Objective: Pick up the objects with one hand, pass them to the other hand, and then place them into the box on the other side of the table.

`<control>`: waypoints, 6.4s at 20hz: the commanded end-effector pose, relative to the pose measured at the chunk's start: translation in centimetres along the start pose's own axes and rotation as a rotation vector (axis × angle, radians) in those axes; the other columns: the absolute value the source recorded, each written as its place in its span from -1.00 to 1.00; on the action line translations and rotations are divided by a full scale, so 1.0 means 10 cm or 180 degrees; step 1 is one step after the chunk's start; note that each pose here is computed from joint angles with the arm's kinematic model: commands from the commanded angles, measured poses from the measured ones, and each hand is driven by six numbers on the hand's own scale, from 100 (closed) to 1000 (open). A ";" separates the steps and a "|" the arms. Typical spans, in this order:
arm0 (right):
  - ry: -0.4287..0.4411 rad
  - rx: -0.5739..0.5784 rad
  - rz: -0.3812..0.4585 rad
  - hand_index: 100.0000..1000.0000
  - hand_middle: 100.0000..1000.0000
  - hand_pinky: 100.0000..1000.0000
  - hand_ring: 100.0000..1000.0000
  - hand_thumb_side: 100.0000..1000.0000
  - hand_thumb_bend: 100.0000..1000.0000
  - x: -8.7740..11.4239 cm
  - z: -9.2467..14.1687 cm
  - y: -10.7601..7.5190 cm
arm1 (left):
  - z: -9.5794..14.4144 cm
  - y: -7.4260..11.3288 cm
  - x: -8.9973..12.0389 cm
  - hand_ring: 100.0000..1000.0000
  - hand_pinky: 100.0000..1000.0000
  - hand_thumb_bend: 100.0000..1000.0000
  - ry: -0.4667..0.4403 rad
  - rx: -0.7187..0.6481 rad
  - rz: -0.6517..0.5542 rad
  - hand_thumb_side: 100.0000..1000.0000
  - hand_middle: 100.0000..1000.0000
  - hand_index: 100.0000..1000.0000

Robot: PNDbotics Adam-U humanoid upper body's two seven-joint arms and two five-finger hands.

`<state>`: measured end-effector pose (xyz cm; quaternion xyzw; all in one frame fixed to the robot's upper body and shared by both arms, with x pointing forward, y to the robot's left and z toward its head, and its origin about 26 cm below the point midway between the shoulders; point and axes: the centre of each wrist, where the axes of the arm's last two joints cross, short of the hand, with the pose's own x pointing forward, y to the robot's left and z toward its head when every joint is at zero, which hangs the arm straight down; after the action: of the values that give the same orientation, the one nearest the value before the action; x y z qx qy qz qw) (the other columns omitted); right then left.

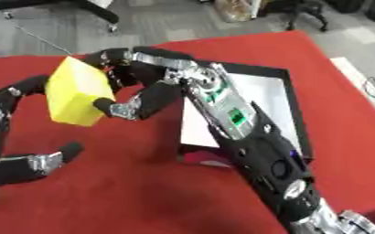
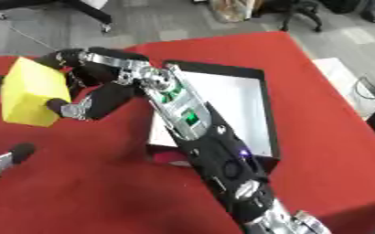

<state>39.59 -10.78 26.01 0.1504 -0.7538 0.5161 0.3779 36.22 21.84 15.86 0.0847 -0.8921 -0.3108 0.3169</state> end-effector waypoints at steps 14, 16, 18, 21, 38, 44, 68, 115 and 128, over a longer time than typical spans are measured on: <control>0.0427 -0.0825 0.0561 0.04 0.36 0.39 0.33 -1.00 -0.86 -0.21 0.85 -0.49 | 0.31 0.62 -0.02 0.54 1.00 0.15 0.0234 0.0413 -0.0370 -0.34 0.20 0.67; 0.0665 -0.0959 0.0665 0.04 0.37 0.39 0.34 -1.00 -0.82 -0.30 1.08 -0.54 | 0.34 0.68 -0.01 0.54 1.00 0.15 0.0244 0.0469 -0.0414 -0.36 0.20 0.67; 0.0795 -0.1059 0.0732 0.04 0.37 0.39 0.34 -1.00 -0.80 -0.38 1.28 -0.57 | 0.35 0.72 0.00 0.54 1.00 0.16 0.0247 0.0530 -0.0432 -0.36 0.20 0.67; 0.0978 -0.1160 0.0825 0.05 0.38 0.39 0.35 -1.00 -0.78 -0.48 1.50 -0.57 | 0.37 0.76 0.01 0.54 1.00 0.16 0.0250 0.0585 -0.0446 -0.37 0.20 0.67; 0.1583 -0.1059 0.1168 0.78 1.00 0.65 0.98 -1.00 -0.64 -0.78 2.00 -0.49 | 0.36 0.78 0.10 0.54 1.00 0.18 0.0162 0.0752 -0.0389 -0.34 0.20 0.66; 0.1578 -0.1009 0.1443 1.00 1.00 0.84 1.00 -1.00 -0.68 -0.73 2.01 -0.52 | 0.37 0.77 0.10 0.54 1.00 0.19 0.0162 0.0772 -0.0392 -0.33 0.20 0.66; 0.0116 -0.2594 0.0636 1.00 1.00 0.84 1.00 -0.03 -1.00 -0.11 2.13 -0.86 | 0.36 1.04 0.20 0.57 1.00 0.05 0.0228 0.0518 -0.0710 -0.22 0.25 0.69; -0.0255 -0.3169 0.0901 1.00 1.00 0.80 1.00 -0.48 -1.00 0.43 2.42 -1.11 | 0.77 1.54 -0.04 0.70 1.00 0.85 0.2292 -0.1850 -0.2001 -0.28 0.44 0.62; -0.0220 -0.3179 0.0894 1.00 1.00 0.80 1.00 -0.48 -1.00 0.42 2.45 -1.10 | 0.92 1.58 -0.28 0.69 0.99 0.84 0.2641 -0.1752 -0.2046 -0.21 0.44 0.61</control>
<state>34.24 -36.26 30.29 -0.1204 -0.9293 0.1245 0.3261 33.37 39.40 17.42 0.3636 -0.5122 -0.5533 0.5471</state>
